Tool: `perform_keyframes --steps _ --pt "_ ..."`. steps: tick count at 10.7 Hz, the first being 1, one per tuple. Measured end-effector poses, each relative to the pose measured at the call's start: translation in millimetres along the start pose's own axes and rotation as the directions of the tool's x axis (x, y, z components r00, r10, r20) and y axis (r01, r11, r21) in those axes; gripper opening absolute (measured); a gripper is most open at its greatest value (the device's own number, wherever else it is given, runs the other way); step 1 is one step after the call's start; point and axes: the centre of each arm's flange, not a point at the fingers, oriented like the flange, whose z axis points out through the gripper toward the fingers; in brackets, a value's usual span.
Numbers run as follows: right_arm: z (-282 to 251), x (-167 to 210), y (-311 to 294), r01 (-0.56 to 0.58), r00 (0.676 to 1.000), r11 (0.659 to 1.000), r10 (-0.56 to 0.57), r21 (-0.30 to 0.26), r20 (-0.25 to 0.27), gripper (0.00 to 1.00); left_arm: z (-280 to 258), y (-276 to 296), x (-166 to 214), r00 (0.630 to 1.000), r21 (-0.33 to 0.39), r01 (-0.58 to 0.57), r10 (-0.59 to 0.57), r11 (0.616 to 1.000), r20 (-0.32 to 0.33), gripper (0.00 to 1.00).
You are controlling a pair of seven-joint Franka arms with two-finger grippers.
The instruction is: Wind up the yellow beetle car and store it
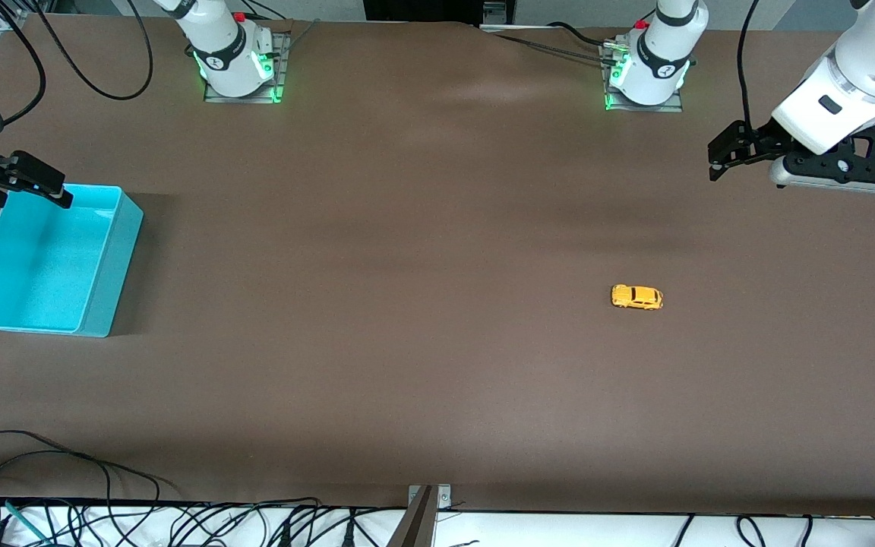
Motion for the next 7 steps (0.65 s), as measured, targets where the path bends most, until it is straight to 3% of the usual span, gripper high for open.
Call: perform_keyframes --steps 7 --pt "2.5 0.4 5.7 -0.011 1.0 1.0 0.011 -0.001 0.005 1.0 8.7 3.3 1.1 0.999 0.0 -0.007 0.007 1.0 0.034 1.0"
